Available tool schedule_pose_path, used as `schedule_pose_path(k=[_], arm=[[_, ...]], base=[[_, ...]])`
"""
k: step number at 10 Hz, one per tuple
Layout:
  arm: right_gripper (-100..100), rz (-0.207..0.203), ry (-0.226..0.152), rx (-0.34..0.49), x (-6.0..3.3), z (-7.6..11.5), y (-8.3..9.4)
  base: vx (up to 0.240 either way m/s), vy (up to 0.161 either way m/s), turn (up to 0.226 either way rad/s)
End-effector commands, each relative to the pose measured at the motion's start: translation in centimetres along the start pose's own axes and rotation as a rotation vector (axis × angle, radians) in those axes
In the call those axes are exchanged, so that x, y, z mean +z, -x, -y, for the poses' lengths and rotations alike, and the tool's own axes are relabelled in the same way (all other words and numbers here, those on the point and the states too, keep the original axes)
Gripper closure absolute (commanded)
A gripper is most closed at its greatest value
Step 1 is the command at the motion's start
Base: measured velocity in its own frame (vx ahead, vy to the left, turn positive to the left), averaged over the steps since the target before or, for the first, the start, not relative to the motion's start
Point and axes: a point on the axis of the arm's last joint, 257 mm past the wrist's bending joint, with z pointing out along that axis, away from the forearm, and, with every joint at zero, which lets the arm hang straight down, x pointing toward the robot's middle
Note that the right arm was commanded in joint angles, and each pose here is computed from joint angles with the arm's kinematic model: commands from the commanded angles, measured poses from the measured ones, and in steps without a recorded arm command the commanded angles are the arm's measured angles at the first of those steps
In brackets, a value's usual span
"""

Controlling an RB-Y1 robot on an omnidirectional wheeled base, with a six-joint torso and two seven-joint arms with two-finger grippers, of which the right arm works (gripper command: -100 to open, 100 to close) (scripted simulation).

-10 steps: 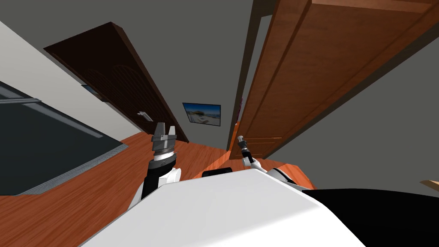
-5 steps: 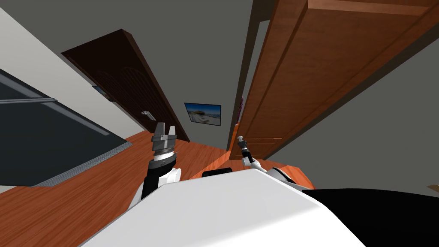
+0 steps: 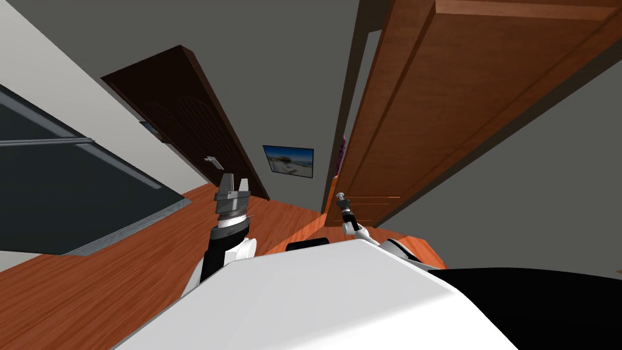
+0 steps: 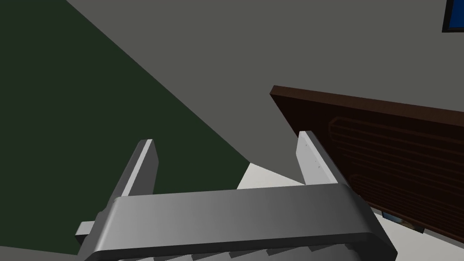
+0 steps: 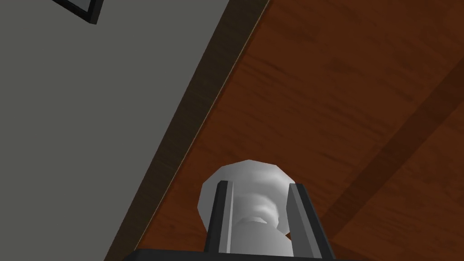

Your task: Pull the door open

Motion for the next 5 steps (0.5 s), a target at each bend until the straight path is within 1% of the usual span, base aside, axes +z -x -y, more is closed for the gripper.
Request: schedule_pose_path(k=[1, 2, 3, 5], arm=[[100, 0.031, -0.012, 0.029, -0.63, 0.55, 1.17], [100, 0.034, -0.009, 0.074, -0.58, 0.56, 1.20], [100, 0.034, -0.009, 0.074, -0.58, 0.56, 1.20], [100, 0.039, -0.003, 0.150, -0.50, 0.56, 1.25]], base=[[-0.018, -0.024, 0.035], [-0.022, -0.023, 0.042], [-0.023, -0.020, 0.031], [-0.025, -0.031, 0.057]])
